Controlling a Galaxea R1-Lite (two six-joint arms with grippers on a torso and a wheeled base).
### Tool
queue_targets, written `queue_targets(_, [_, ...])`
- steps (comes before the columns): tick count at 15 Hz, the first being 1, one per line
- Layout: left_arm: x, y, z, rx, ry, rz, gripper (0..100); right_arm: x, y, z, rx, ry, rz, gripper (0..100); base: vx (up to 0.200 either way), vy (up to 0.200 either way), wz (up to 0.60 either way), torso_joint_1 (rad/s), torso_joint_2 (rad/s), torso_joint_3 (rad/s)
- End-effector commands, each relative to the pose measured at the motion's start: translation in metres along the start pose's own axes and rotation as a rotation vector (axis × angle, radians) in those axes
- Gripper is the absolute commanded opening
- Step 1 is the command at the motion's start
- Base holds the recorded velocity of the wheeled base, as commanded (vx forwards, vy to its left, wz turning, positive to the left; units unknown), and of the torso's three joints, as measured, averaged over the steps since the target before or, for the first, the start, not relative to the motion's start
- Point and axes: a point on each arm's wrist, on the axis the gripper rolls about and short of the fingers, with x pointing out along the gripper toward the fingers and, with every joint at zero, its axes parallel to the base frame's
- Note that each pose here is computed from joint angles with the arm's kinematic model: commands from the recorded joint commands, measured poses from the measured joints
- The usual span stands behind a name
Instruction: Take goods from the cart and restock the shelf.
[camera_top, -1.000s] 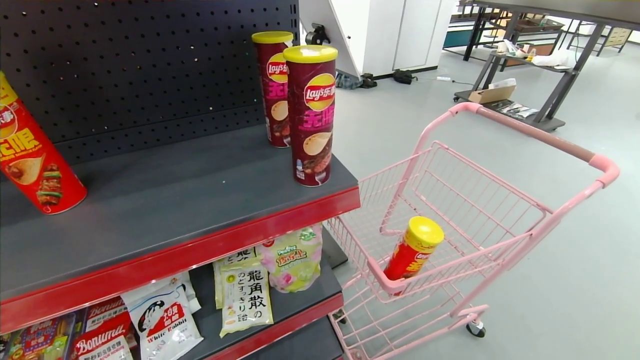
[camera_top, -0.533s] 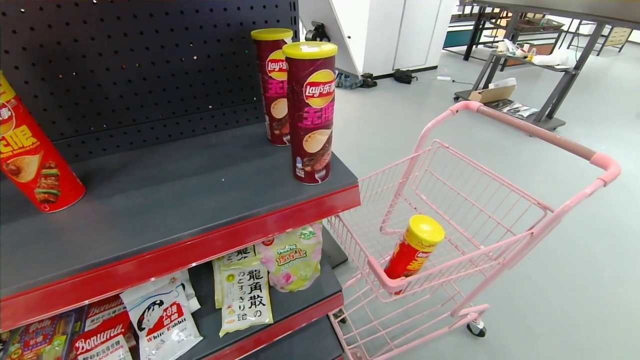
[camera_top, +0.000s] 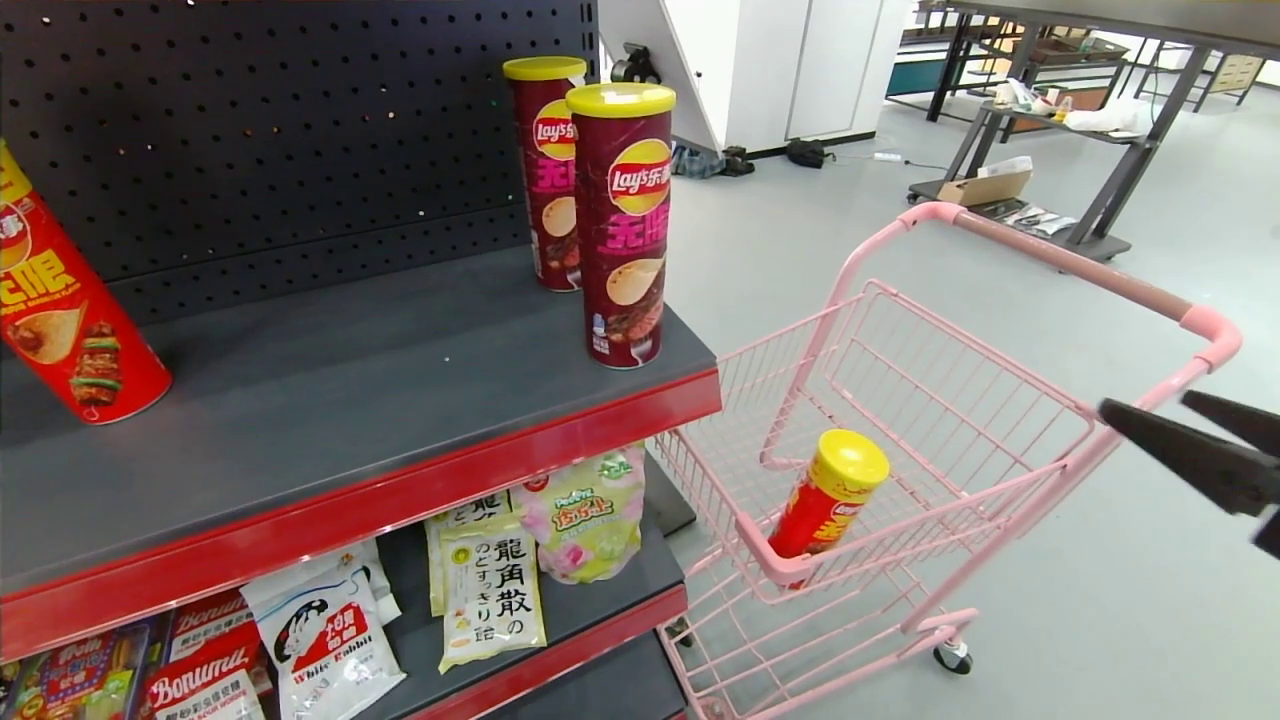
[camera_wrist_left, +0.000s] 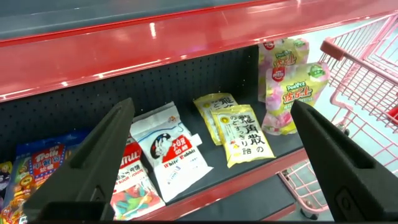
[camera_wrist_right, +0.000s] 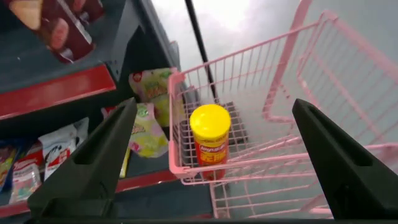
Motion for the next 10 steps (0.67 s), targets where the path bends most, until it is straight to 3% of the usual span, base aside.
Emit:
queue_targets(1, [0.0, 0.0, 0.0, 0.0, 0.0, 0.001, 100, 0.081, -0.018, -0.055, 0.087, 0.261, 0.059, 100, 0.0, 0.0, 0.0, 0.0, 0.0, 0.0])
queue_targets(6, [0.0, 0.0, 0.0, 0.0, 0.0, 0.001, 100, 0.103, 0.005, -0.08, 0.061, 0.34, 0.17, 100, 0.0, 0.0, 0.0, 0.0, 0.0, 0.0])
queue_targets(10, [0.0, 0.0, 0.0, 0.0, 0.0, 0.001, 100, 0.11, 0.007, -0.09, 0.057, 0.373, 0.18, 100, 0.0, 0.0, 0.0, 0.0, 0.0, 0.0])
